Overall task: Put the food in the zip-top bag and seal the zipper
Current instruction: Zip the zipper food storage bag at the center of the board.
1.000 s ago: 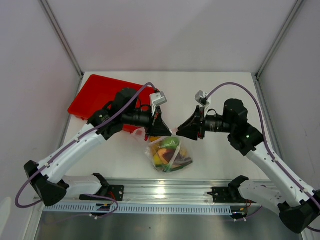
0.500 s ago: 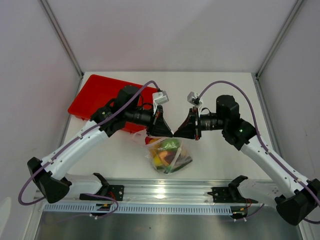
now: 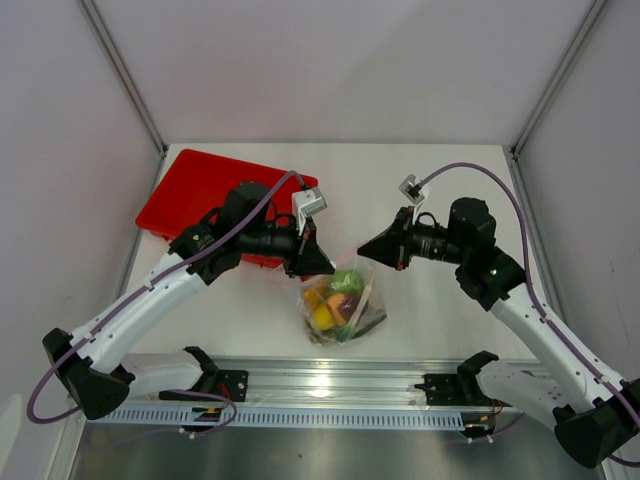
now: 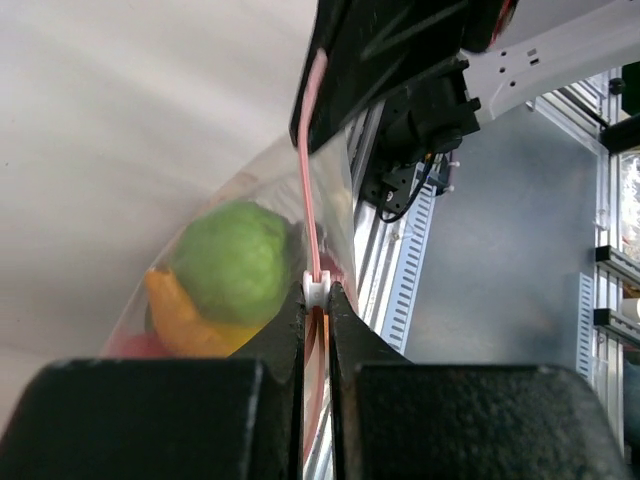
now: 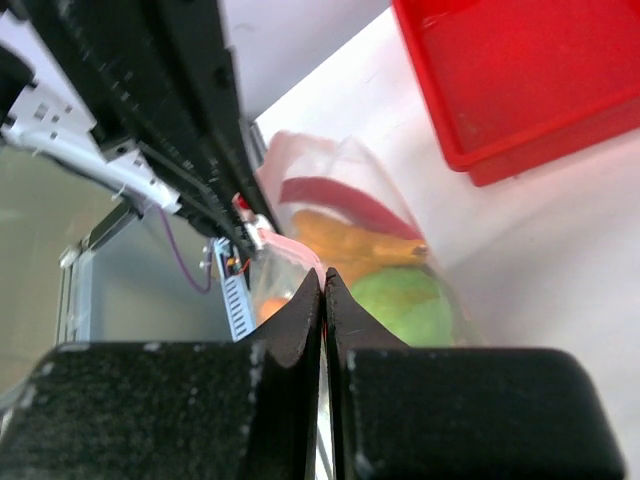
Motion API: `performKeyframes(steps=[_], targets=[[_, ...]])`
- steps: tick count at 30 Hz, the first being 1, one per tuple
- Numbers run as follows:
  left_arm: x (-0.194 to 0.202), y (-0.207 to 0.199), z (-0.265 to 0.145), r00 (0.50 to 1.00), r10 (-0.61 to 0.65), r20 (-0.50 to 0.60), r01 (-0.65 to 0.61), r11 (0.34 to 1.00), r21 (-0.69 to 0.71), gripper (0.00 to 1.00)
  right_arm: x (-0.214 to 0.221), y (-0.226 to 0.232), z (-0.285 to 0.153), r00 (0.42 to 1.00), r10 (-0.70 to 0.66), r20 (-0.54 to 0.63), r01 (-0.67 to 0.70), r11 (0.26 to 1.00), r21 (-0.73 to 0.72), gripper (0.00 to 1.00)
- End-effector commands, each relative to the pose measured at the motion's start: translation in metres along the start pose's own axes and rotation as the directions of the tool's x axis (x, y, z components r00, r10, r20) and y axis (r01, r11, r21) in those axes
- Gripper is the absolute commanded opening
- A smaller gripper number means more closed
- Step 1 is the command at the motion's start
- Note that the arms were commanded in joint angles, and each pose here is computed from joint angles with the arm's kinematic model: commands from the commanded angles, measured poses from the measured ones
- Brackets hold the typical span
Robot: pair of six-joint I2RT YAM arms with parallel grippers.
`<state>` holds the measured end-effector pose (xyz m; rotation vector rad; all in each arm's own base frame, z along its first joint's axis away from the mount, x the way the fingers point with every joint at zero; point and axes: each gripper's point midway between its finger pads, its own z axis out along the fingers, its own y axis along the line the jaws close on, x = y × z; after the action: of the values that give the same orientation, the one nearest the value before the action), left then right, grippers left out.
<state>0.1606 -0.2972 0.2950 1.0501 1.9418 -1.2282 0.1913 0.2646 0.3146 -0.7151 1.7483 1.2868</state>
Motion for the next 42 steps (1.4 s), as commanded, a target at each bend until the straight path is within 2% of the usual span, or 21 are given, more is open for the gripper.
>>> performKeyframes(steps=[1,4,7,10,11,12,15,20,25,31,34,35,37,41,42], targets=[[0.023,0.000,-0.016,0.999,-0.013,-0.032,0.012,0.999,-0.053,0.01,-0.037,-0.012,-0.008,0.990,-0.032,0.140,0.019,0.996,0.091,0.00],[0.020,-0.006,-0.024,1.000,0.007,-0.010,-0.007,0.998,-0.056,0.01,-0.036,-0.011,-0.012,0.990,-0.058,0.128,0.046,0.994,0.095,0.00],[0.015,-0.012,-0.031,1.000,0.026,0.011,-0.025,0.998,-0.053,0.01,-0.024,-0.008,-0.015,0.995,-0.085,0.044,0.081,0.993,0.082,0.00],[0.006,-0.027,-0.037,0.997,0.054,0.047,-0.053,0.999,-0.003,0.01,-0.022,0.017,-0.020,0.986,-0.168,0.015,0.169,0.985,-0.033,0.00],[0.001,-0.030,-0.038,0.996,0.068,0.064,-0.068,0.998,0.011,0.01,-0.021,0.028,-0.021,0.983,-0.182,0.007,0.182,0.980,-0.083,0.05],[0.000,-0.032,-0.037,0.996,0.067,0.067,-0.069,0.997,0.023,0.01,-0.026,0.033,-0.019,0.980,-0.199,0.008,0.198,0.974,-0.108,0.24],[-0.006,-0.039,-0.035,0.996,0.067,0.064,-0.072,0.994,0.077,0.00,-0.029,0.045,-0.007,0.967,-0.252,-0.046,0.241,0.956,-0.169,0.45],[-0.012,-0.042,-0.031,0.997,0.060,0.050,-0.065,0.992,0.108,0.00,-0.013,0.057,0.016,0.934,-0.314,-0.169,0.262,0.926,-0.274,0.48],[-0.016,-0.046,-0.031,0.996,0.064,0.060,-0.072,0.989,0.128,0.01,0.008,0.067,0.028,0.913,-0.326,-0.246,0.235,0.912,-0.335,0.46],[-0.018,-0.047,-0.033,0.995,0.075,0.068,-0.083,0.989,0.122,0.00,0.019,0.069,0.027,0.906,-0.323,-0.275,0.217,0.910,-0.353,0.42],[-0.019,-0.047,-0.034,0.994,0.079,0.072,-0.087,0.989,0.119,0.00,0.025,0.067,0.029,0.904,-0.314,-0.291,0.205,0.914,-0.349,0.33],[-0.019,-0.047,-0.034,0.994,0.080,0.074,-0.088,0.989,0.117,0.01,0.026,0.065,0.029,0.903,-0.313,-0.294,0.206,0.917,-0.342,0.25],[-0.019,-0.047,-0.035,0.994,0.082,0.073,-0.090,0.989,0.114,0.01,0.028,0.063,0.030,0.903,-0.308,-0.300,0.203,0.920,-0.334,0.23],[-0.017,-0.046,-0.036,0.994,0.081,0.072,-0.088,0.990,0.110,0.01,0.026,0.058,0.034,0.906,-0.299,-0.299,0.211,0.933,-0.292,0.00],[-0.017,-0.045,-0.037,0.994,0.079,0.072,-0.086,0.991,0.105,0.01,0.024,0.052,0.037,0.908,-0.296,-0.297,0.223,0.940,-0.257,0.00]])
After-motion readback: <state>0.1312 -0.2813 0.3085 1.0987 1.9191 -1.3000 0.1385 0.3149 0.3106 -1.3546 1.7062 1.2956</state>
